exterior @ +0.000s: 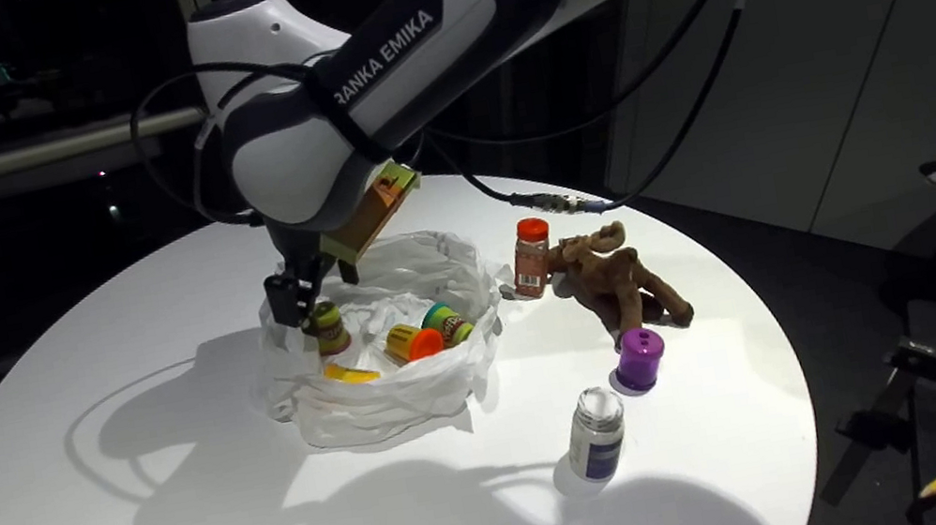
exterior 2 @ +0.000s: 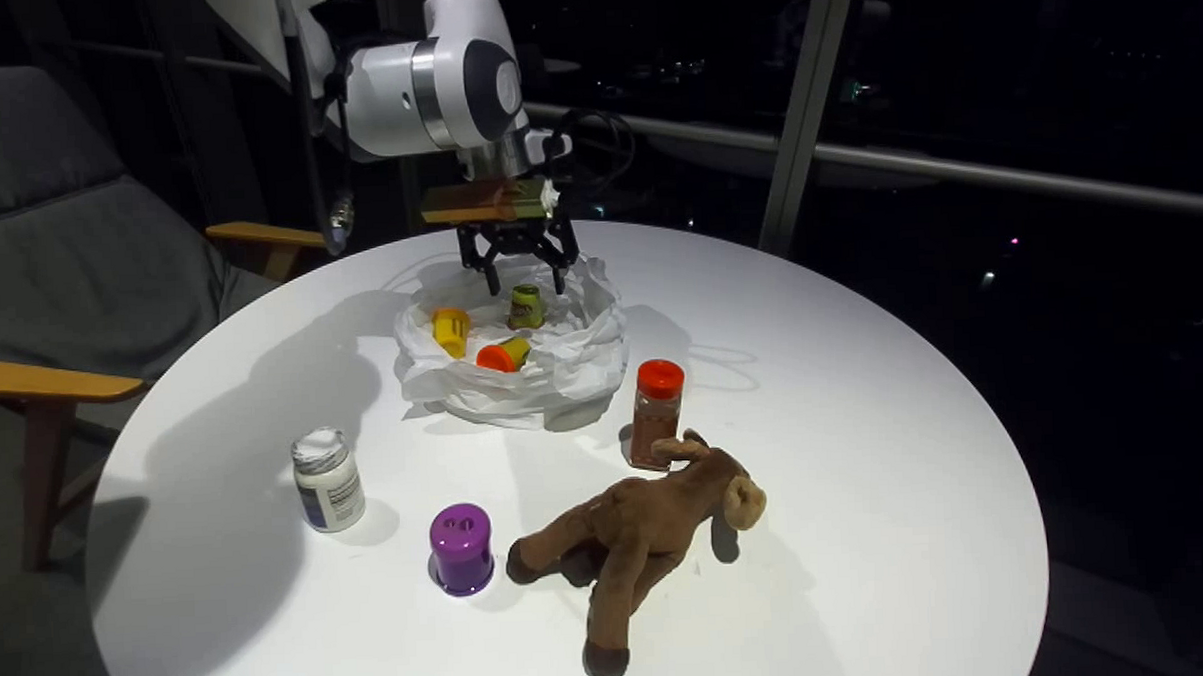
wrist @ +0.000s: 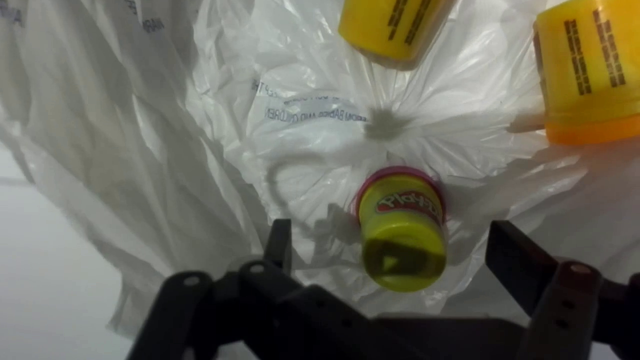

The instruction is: Remove the contents from the white plastic and put them on the table

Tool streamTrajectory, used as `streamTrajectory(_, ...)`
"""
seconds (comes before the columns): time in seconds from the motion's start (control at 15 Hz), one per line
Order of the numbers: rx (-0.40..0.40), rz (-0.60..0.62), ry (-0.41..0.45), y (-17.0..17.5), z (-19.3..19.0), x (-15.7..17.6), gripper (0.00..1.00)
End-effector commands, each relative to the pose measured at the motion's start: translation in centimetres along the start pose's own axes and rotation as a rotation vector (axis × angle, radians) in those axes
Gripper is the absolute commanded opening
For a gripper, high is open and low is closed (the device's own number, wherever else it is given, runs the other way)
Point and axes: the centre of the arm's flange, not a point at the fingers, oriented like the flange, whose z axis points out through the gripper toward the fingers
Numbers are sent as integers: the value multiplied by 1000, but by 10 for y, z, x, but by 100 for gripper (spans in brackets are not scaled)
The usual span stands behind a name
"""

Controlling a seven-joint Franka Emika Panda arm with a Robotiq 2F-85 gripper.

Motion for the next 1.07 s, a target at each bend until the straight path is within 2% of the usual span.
streamTrajectory(0.0, 44, -4, 4, 9, 0, 29, 100)
streamTrajectory(0.07, 50, -2, 2, 10, 1, 30, 99)
streamTrajectory(0.2, 56, -3, -4, 12, 1, 32, 87)
streamTrajectory(0.27, 60, -5, -9, 13, 3, 33, 73)
streamTrajectory(0.4, 68, -5, -19, 13, 5, 34, 53)
streamTrajectory(0.67, 93, -15, -26, 12, 7, 35, 21)
streamTrajectory(0.8, 98, -19, -29, 12, 7, 36, 24)
streamTrajectory(1.0, 93, -6, -38, 16, -5, 31, 21)
